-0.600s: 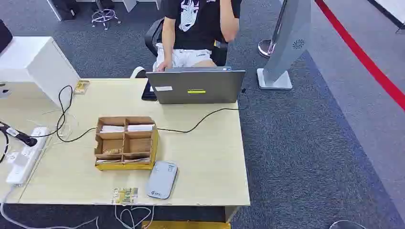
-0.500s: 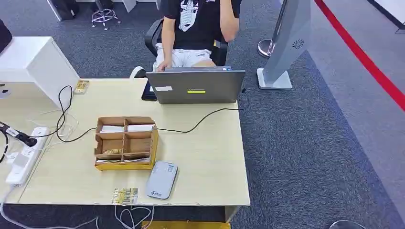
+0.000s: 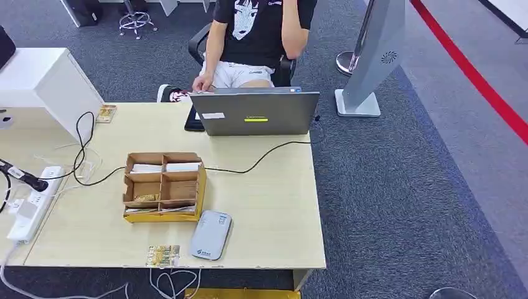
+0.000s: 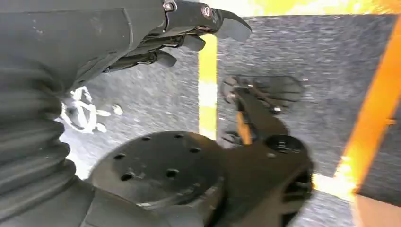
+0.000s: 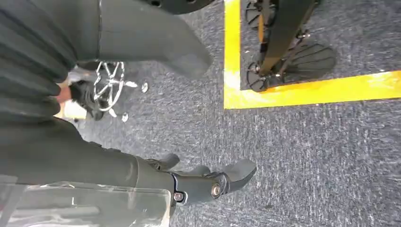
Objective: Pass the card to the sensor for recognition and then transmit it.
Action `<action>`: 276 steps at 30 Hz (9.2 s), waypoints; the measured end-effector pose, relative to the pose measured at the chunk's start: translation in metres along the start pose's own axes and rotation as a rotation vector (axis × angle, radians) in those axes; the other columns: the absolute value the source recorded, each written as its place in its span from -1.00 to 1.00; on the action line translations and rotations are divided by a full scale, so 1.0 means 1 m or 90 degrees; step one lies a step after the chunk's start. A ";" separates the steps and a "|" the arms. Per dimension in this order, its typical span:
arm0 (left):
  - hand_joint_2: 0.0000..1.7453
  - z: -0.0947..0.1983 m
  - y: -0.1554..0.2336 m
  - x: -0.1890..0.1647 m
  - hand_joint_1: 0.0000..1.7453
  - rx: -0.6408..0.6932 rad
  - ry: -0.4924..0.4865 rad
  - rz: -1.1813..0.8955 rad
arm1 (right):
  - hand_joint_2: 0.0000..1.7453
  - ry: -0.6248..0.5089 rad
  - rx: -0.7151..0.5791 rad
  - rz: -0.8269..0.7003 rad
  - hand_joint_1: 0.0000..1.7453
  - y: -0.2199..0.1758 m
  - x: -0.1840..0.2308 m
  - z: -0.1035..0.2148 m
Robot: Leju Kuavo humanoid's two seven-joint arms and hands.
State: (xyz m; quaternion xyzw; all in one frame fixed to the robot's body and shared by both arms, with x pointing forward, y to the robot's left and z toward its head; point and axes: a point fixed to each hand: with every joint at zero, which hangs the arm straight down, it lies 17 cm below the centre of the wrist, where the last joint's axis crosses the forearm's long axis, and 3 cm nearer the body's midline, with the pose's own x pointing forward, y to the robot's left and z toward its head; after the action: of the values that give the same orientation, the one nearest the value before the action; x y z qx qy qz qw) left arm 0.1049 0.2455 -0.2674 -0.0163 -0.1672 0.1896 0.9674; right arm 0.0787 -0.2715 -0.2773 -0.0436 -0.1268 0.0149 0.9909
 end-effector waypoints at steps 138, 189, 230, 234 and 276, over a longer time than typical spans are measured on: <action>1.00 0.316 -0.048 0.601 1.00 0.660 -0.857 -0.882 | 1.00 -0.378 0.038 -0.188 -1.00 0.083 0.193 0.042; 1.00 0.378 -0.245 0.377 1.00 0.527 -1.203 -1.036 | 1.00 -0.532 -0.091 -0.122 -1.00 0.064 0.241 0.071; 1.00 0.241 -0.221 0.304 1.00 0.350 -0.991 -1.153 | 1.00 -0.524 -0.090 -0.135 -1.00 0.062 0.231 0.069; 1.00 0.239 -0.221 0.305 1.00 0.344 -0.991 -1.148 | 1.00 -0.535 -0.125 -0.121 -1.00 0.052 0.235 0.071; 1.00 0.397 -0.122 0.529 1.00 0.768 -1.028 -0.964 | 1.00 -0.632 -0.198 -0.067 -1.00 0.025 0.282 0.097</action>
State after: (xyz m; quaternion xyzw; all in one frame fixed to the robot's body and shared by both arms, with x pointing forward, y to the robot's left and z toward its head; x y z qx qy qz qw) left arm 0.4801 0.3168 0.2864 0.6469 -0.5642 -0.4093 0.3091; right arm 0.3267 -0.2271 -0.1160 -0.1713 -0.5840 -0.0351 0.7927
